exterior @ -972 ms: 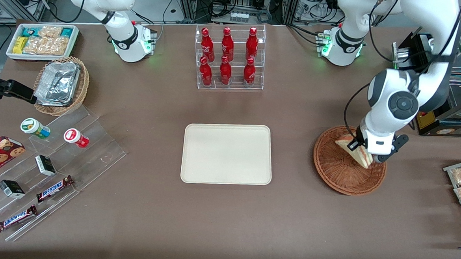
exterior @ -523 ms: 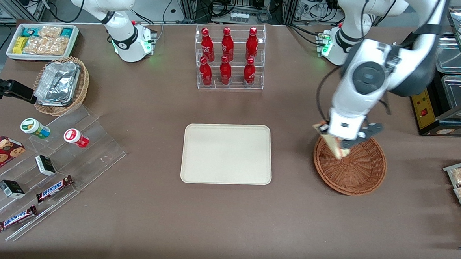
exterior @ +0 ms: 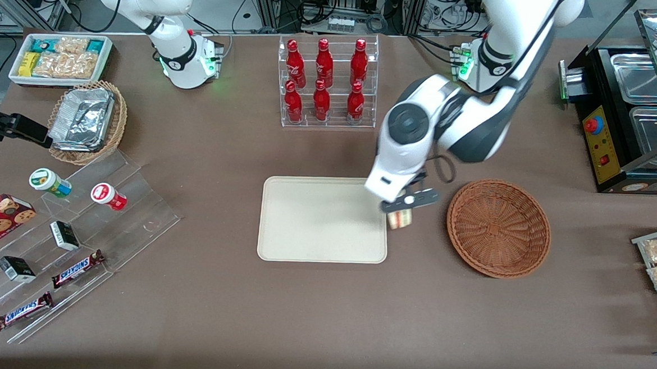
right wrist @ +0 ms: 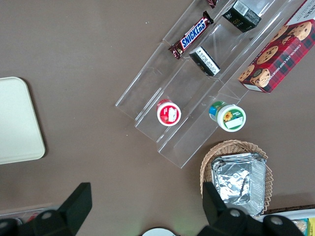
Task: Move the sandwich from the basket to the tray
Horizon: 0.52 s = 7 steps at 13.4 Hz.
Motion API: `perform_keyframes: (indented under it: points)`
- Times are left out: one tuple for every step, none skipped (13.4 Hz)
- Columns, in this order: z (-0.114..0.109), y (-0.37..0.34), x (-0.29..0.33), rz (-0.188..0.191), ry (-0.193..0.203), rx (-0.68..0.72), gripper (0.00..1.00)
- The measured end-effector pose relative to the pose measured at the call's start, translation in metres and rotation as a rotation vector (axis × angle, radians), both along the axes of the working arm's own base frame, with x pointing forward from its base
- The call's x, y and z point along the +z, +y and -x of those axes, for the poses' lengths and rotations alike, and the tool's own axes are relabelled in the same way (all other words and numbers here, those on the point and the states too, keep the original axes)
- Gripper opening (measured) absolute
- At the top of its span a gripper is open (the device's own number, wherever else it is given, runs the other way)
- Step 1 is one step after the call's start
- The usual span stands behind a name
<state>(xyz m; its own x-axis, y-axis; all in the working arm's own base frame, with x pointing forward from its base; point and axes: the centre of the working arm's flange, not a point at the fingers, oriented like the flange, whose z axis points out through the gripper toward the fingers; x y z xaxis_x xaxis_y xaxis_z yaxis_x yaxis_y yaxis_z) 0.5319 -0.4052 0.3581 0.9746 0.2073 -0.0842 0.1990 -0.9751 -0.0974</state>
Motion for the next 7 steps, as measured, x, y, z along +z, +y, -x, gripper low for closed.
perform_keyframes:
  points:
    - [-0.001,-0.015,-0.014,0.011,0.005,-0.018,0.19]
    - [-0.001,-0.031,-0.025,0.026,0.002,-0.035,0.19]
    - [0.003,-0.049,-0.036,0.042,-0.004,-0.056,0.19]
    - [0.009,-0.067,-0.045,0.058,-0.011,-0.078,0.19]
    - [0.014,-0.083,-0.053,0.074,-0.019,-0.098,0.19]
    - [0.018,-0.095,-0.059,0.083,-0.028,-0.116,0.19]
    - [0.023,-0.106,-0.066,0.084,-0.042,-0.138,0.19]
